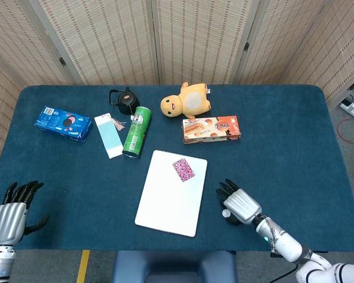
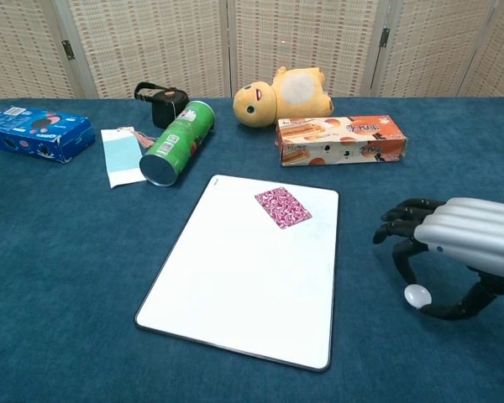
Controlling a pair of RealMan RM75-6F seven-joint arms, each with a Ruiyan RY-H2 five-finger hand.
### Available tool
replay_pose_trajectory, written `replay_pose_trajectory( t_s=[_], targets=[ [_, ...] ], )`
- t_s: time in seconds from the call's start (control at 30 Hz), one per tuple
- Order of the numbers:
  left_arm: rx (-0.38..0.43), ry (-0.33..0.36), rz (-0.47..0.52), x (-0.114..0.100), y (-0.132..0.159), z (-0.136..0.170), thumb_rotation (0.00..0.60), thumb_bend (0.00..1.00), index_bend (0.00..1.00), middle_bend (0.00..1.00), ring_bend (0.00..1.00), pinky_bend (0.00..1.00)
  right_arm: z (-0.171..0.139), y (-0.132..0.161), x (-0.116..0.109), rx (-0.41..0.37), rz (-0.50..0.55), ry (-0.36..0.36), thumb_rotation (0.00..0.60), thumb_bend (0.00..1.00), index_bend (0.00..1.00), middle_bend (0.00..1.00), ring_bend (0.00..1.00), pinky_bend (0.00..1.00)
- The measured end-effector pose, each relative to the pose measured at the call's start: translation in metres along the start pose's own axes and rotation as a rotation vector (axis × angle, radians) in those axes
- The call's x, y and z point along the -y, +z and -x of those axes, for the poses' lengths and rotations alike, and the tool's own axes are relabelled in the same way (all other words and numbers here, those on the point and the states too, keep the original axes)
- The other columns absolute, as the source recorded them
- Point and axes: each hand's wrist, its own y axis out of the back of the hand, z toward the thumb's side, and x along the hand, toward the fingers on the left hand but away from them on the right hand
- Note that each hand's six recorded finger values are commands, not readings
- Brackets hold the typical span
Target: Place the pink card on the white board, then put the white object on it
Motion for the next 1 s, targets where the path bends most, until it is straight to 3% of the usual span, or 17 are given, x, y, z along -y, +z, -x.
replay_pose_trajectory(
  t_s=[0.3,0.5,1.0],
  targets=[
    [0.001,0.007,-0.002,-0.003,0.002,0.001,0.6,0.29,0.18,0.17,0.17,0.0,0.033,-0.01,-0.057,0.034,0.051,-0.093,0.47,0.36,0.55,0.18,0.05,0.0],
    [0.001,0.011,-0.004,-0.005,0.002,0.001,0.6,0.29,0.18,0.17,0.17,0.0,0.067,-0.01,-0.087,0.044,0.071,-0.101,0.469,0.36,0.55,0.18,0.05,0.0],
    [-0.023,0.001,-0.004,-0.003,-0.008,0.005,0.6,0.3,0.18,0.17,0.17,0.0,0.144,0.007,-0.1,0.075,0.028,-0.037,0.471,0.36,0.55,0.17,0.04,0.0]
  ],
)
